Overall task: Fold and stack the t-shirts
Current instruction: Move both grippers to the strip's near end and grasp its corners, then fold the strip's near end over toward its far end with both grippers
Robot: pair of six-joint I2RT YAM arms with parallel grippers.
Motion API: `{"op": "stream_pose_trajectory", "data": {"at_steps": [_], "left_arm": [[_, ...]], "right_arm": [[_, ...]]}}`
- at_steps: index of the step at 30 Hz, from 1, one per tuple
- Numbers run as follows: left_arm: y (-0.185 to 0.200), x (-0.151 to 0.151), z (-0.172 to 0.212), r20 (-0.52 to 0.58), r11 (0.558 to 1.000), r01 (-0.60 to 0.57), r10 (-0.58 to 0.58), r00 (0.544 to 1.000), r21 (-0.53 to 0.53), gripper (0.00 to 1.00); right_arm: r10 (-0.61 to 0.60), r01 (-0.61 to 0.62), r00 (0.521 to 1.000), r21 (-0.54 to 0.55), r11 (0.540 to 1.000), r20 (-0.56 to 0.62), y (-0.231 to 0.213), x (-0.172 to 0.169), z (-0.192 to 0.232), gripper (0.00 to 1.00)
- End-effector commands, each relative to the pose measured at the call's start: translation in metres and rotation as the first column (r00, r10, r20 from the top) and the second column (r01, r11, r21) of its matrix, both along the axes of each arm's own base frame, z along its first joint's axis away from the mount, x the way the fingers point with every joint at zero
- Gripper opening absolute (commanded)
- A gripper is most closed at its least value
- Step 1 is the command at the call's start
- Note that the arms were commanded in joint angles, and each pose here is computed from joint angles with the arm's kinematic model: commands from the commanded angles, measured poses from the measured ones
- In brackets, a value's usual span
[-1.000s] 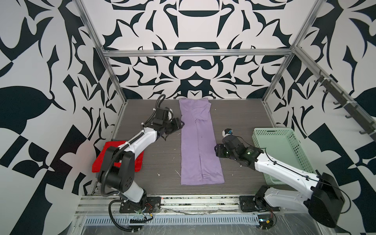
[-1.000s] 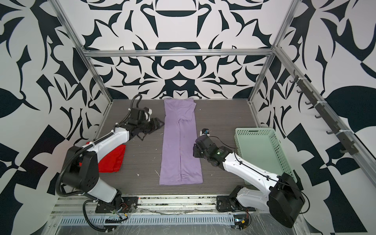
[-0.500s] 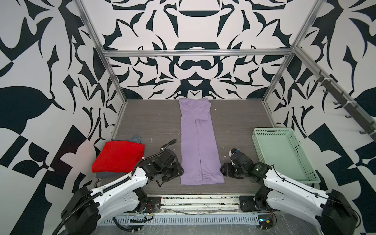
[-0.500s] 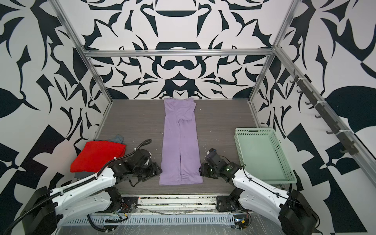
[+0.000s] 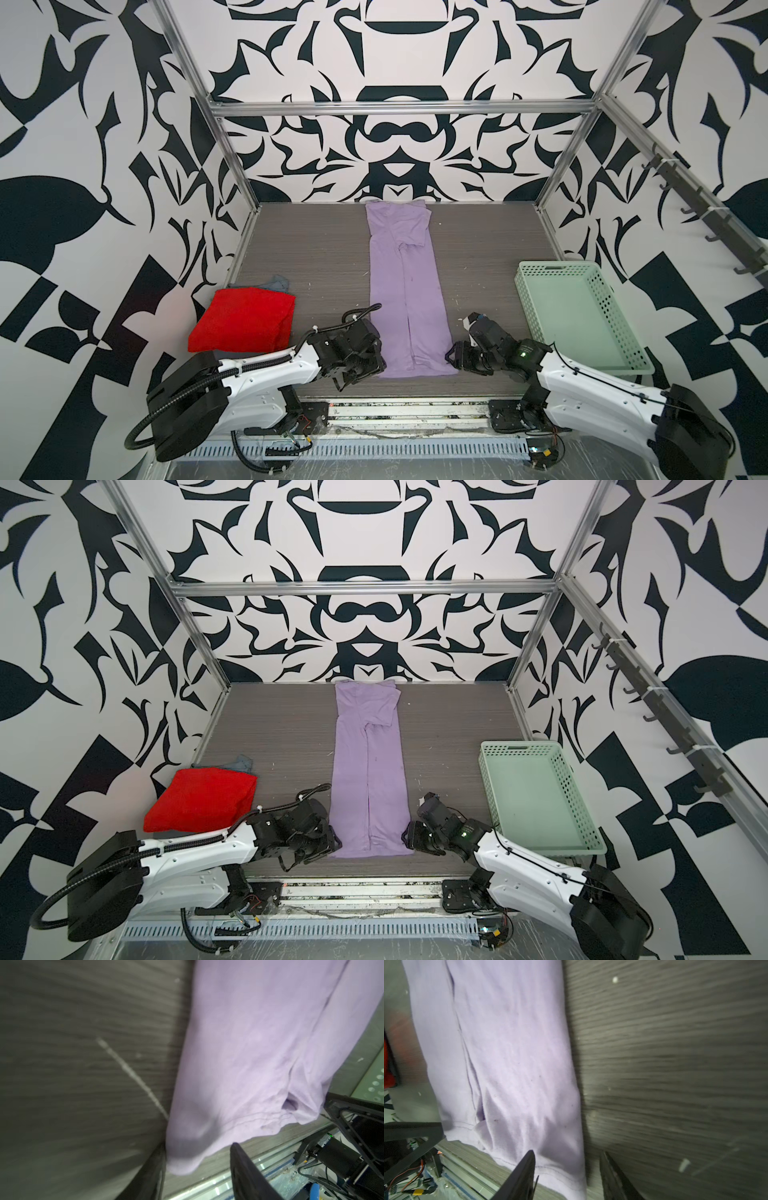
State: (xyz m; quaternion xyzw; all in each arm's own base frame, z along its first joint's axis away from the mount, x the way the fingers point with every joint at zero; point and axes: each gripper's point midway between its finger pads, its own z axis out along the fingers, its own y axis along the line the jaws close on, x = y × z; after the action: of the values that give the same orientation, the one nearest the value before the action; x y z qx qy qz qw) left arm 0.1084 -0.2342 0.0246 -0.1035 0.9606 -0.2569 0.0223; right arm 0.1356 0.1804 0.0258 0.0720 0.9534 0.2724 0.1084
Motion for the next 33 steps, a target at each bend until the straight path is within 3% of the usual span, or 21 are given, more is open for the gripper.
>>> {"op": "stream_pose_trajectory", "data": {"at_steps": [1, 7, 12, 14, 19, 23, 28, 33], "left_arm": [[0.015, -0.005, -0.020, -0.027, 0.997, -0.024, 0.025, 0.999, 0.069, 0.45], [0.017, -0.007, -0.020, -0.028, 0.997, -0.038, 0.040, 0.999, 0.063, 0.26], [0.015, -0.007, -0.016, -0.015, 0.998, -0.037, 0.037, 0.999, 0.047, 0.06], [0.014, -0.009, -0.015, -0.014, 0.999, -0.032, 0.032, 0.999, 0.042, 0.00], [0.010, -0.019, -0.007, -0.013, 0.999, -0.004, 0.004, 1.000, 0.046, 0.00], [-0.001, -0.008, 0.020, 0.060, 1.000, 0.020, -0.021, 0.998, 0.020, 0.00], [-0.018, 0.033, 0.059, 0.194, 0.999, 0.032, -0.025, 0.981, -0.034, 0.00], [-0.016, 0.096, 0.088, 0.265, 0.997, 0.026, -0.005, 0.964, -0.076, 0.00]], "right_arm": [[-0.016, 0.015, 0.998, -0.012, 1.000, -0.055, -0.003, -0.010, -0.013, 0.52], [-0.017, 0.016, 0.998, -0.017, 1.000, -0.068, 0.002, -0.018, -0.015, 0.44], [-0.024, 0.024, 0.999, -0.002, 1.000, -0.040, 0.006, -0.016, -0.012, 0.10], [-0.019, 0.020, 0.999, 0.007, 1.000, -0.030, 0.009, -0.014, -0.008, 0.02], [-0.010, 0.010, 1.000, 0.022, 1.000, 0.003, 0.013, -0.014, 0.005, 0.00], [-0.003, -0.004, 0.994, 0.063, 0.998, 0.112, 0.024, 0.000, 0.039, 0.00], [-0.009, -0.007, 0.958, 0.054, 0.999, 0.287, 0.041, 0.036, 0.083, 0.00], [0.024, 0.009, 0.914, -0.077, 0.997, 0.405, 0.060, 0.090, 0.112, 0.00]]}}
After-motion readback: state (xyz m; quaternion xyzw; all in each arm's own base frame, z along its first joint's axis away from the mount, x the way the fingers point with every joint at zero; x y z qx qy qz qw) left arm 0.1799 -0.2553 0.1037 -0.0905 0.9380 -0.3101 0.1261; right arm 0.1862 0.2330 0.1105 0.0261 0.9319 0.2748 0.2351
